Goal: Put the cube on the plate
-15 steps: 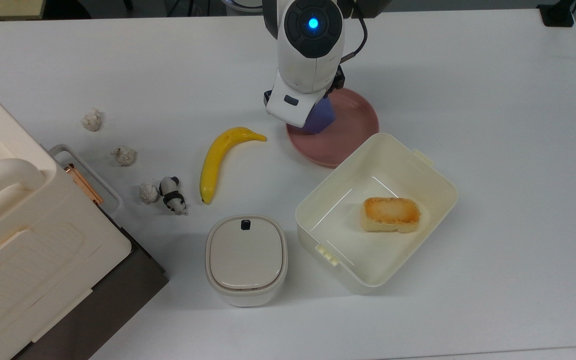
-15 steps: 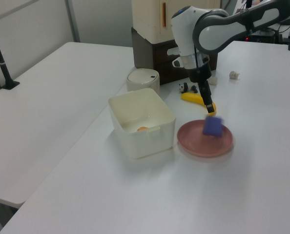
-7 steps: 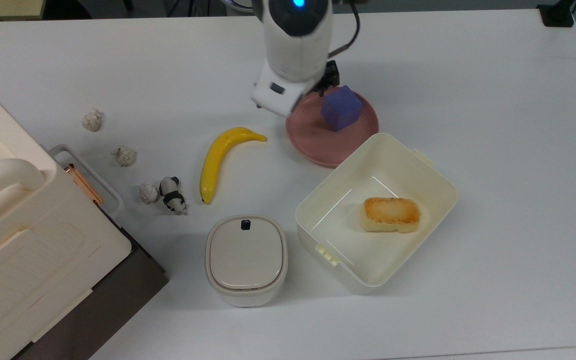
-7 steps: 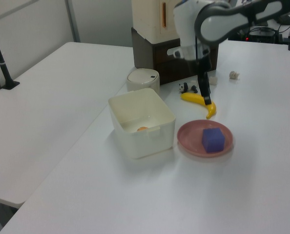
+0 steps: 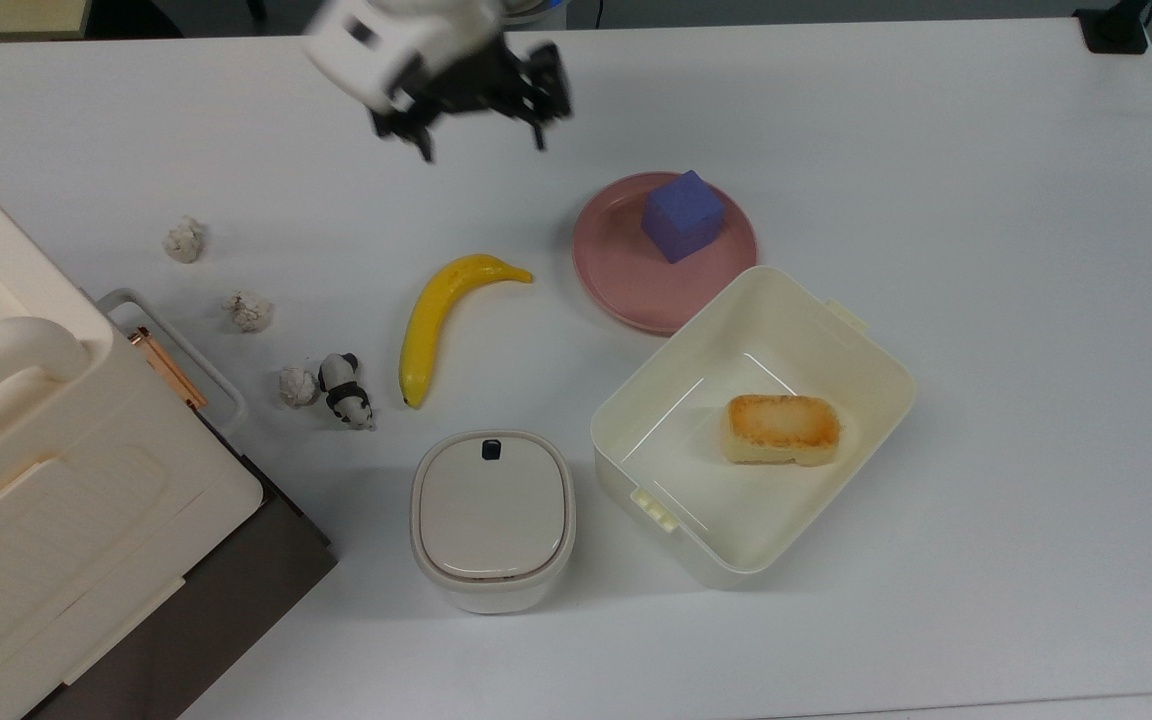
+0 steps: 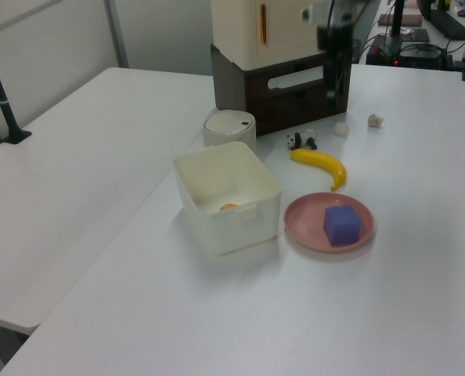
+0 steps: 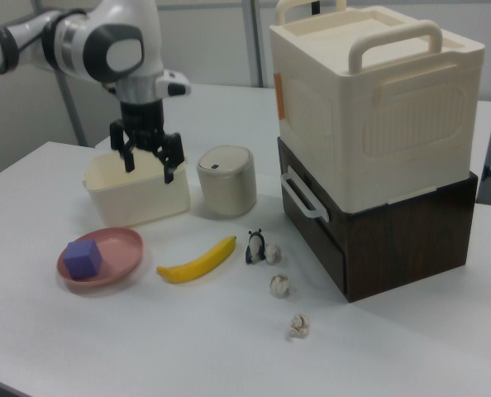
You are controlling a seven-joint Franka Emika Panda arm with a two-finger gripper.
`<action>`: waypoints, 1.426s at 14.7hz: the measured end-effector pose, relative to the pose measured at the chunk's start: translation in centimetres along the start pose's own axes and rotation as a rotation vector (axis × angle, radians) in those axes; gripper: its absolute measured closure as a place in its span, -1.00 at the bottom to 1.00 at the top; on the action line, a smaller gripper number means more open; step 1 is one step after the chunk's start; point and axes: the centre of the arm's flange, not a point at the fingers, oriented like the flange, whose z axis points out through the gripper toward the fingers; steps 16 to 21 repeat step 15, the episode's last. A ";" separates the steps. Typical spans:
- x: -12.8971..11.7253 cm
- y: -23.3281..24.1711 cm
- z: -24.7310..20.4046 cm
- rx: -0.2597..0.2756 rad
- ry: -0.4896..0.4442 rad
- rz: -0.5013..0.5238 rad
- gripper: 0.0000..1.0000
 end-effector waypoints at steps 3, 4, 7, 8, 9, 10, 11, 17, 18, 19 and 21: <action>-2.7 3.7 -5.2 0.011 0.090 0.060 -1.00; -3.6 4.8 -6.5 0.012 0.114 0.075 -1.00; -4.8 6.2 -8.0 0.015 0.141 0.099 -1.00; -4.8 6.2 -7.9 0.016 0.139 0.098 -1.00; -4.8 6.1 -7.7 0.016 0.135 0.096 -1.00; -4.7 5.9 -7.4 0.016 0.130 0.093 -1.00; -4.6 5.7 -7.2 0.017 0.125 0.089 -1.00; -4.3 5.1 -6.5 0.004 0.109 0.076 -1.00; -4.3 5.1 -6.5 0.004 0.109 0.076 -1.00; -4.3 5.1 -6.5 0.004 0.109 0.076 -1.00; -4.3 5.1 -6.5 0.004 0.109 0.076 -1.00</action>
